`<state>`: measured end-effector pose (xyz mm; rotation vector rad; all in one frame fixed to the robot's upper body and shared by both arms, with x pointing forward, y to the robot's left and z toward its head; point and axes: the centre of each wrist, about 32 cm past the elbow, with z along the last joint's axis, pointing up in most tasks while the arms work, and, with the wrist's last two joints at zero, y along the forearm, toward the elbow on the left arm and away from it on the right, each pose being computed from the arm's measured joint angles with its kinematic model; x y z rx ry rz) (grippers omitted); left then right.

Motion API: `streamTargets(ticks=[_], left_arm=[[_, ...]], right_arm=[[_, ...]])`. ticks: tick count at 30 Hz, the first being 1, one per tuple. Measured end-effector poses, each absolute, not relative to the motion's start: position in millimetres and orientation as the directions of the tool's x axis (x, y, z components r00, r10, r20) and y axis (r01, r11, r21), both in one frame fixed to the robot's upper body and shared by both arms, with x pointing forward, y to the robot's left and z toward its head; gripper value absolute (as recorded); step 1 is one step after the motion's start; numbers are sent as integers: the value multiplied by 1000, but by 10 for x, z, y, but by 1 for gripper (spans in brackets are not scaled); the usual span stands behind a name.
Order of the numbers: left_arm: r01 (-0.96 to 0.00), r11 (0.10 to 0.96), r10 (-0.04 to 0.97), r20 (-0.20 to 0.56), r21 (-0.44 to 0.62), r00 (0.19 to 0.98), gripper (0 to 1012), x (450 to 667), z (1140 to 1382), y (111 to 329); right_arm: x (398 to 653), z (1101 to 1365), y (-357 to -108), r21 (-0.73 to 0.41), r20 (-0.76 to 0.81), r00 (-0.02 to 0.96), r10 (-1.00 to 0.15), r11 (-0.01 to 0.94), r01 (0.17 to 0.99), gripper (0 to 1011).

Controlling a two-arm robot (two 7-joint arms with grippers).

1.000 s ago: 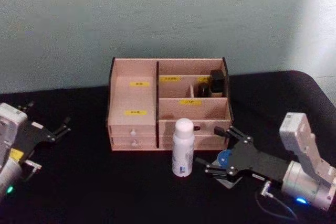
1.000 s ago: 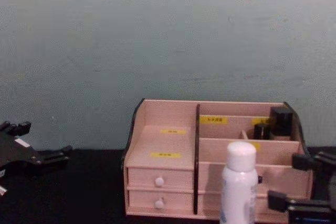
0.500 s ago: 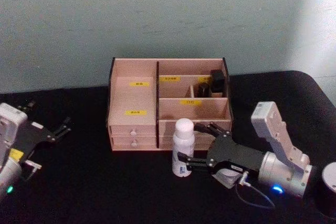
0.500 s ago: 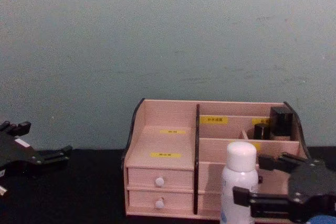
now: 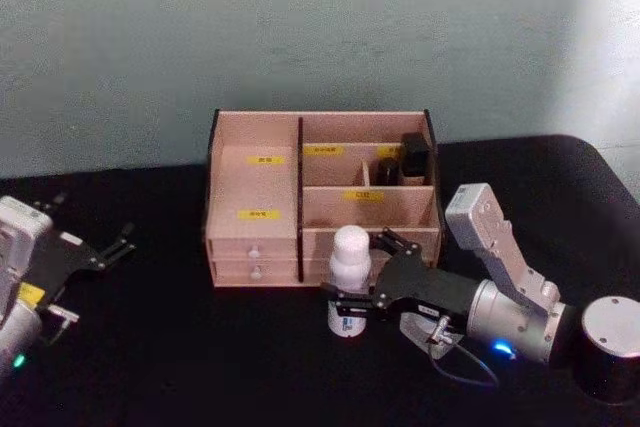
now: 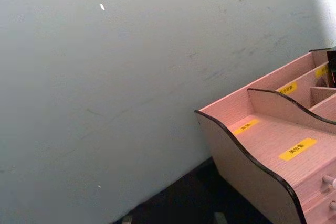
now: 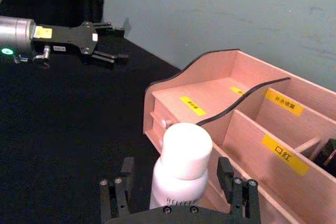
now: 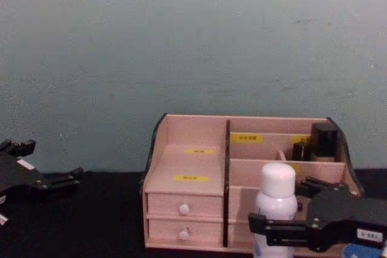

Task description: Pick up the facial cleanser and watermelon frost from the table and place them into the tiered storage box.

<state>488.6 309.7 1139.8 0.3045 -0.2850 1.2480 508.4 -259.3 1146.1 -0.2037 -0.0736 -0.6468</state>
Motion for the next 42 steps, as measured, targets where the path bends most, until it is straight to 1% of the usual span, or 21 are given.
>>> streamTargets(ticks=[16, 31, 33, 35, 40, 41, 42], left_arm=[[-955, 287, 880, 374, 70, 292, 1001, 4886, 11398, 3097], [-955, 287, 880, 374, 70, 292, 1001, 4886, 11398, 3097], [-955, 287, 880, 374, 70, 292, 1001, 4886, 11398, 3097], [-955, 287, 880, 374, 70, 292, 1001, 4886, 11398, 3097], [-955, 287, 880, 374, 70, 292, 1001, 4886, 11398, 3097], [-955, 287, 880, 374, 70, 292, 1001, 4886, 11397, 3097], [-955, 287, 880, 374, 70, 292, 1001, 4886, 11398, 3097]], right_arm=[[5152, 11431, -2544, -200, 124, 792, -598, 767, 610, 1004], [5153, 11430, -2545, -201, 124, 792, -598, 766, 610, 1004], [5153, 11430, -2546, -201, 125, 791, -598, 766, 611, 991], [5153, 11430, -2547, -201, 125, 791, -598, 766, 611, 955], [5152, 11429, -2546, -201, 125, 792, -598, 766, 611, 817], [5151, 11429, -2546, -201, 125, 792, -598, 766, 611, 817], [5151, 11429, -2546, -201, 125, 792, -598, 766, 611, 762]])
